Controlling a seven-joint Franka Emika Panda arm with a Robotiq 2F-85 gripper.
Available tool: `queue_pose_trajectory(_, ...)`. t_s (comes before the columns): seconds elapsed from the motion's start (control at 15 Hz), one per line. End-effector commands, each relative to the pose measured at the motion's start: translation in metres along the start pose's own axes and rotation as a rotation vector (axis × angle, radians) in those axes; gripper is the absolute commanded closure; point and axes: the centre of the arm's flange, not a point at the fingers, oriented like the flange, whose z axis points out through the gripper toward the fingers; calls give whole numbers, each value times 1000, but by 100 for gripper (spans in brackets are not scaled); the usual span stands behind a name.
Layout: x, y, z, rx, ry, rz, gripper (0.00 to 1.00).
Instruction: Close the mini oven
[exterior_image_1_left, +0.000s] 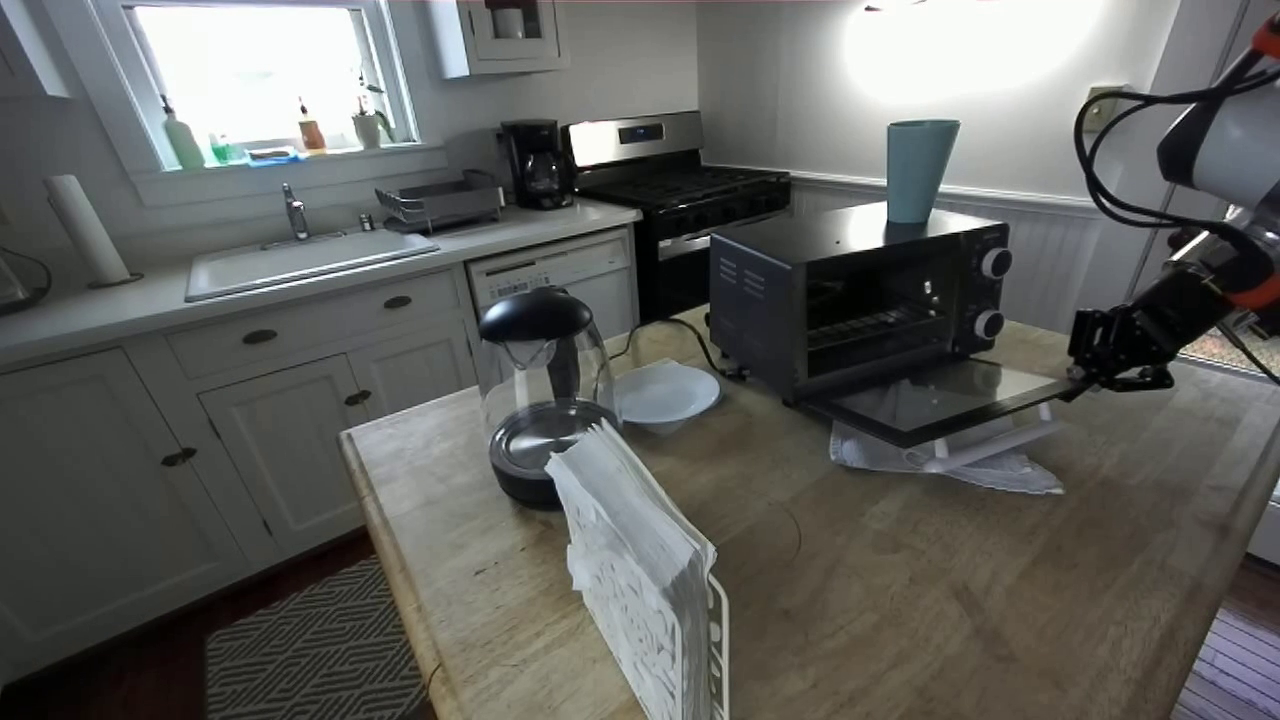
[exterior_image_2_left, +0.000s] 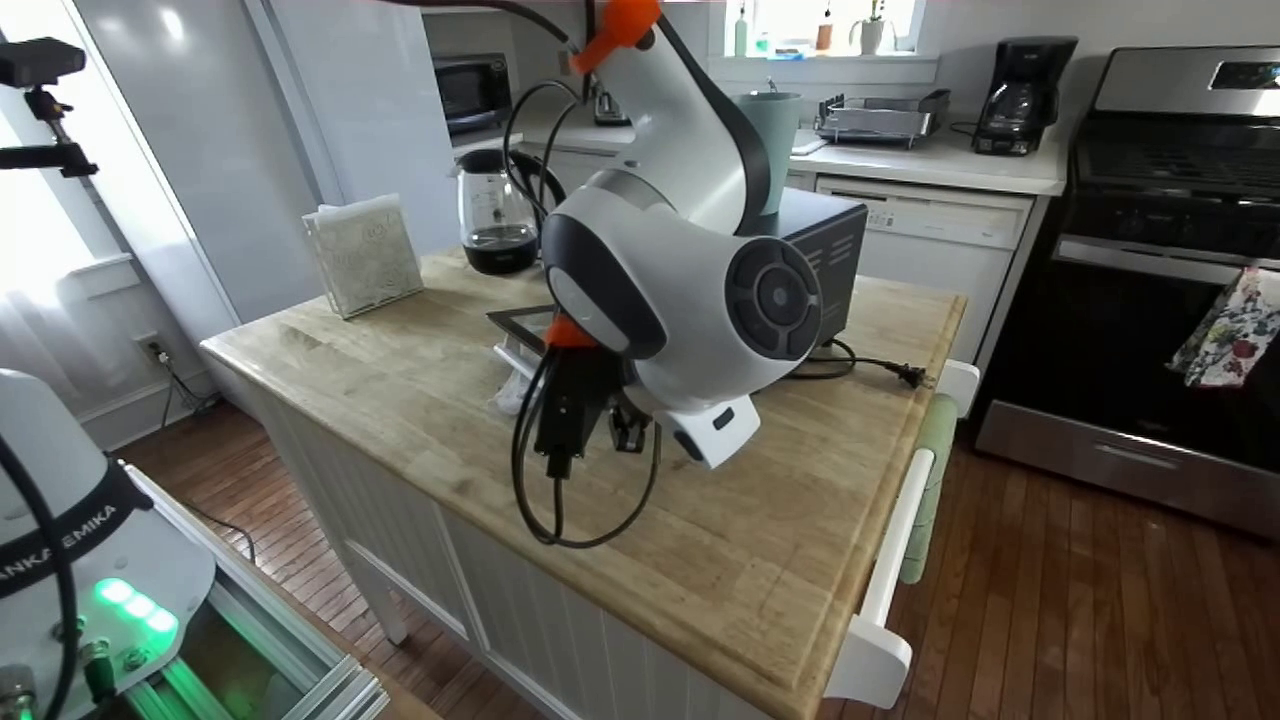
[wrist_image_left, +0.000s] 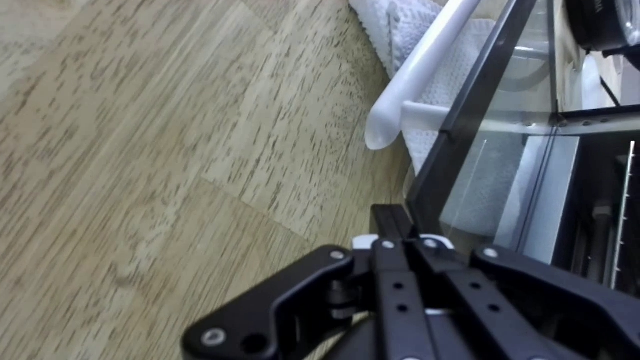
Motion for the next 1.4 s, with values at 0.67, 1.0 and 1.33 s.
queue_pose_trajectory(0.67, 9, -26, -39, 318, -4, 37, 100)
queue_pose_trajectory(1.0, 7, -34, -46, 434, -8, 18, 100)
queue_pose_trajectory(1.33, 10, -43, -44, 533, 22, 5, 100)
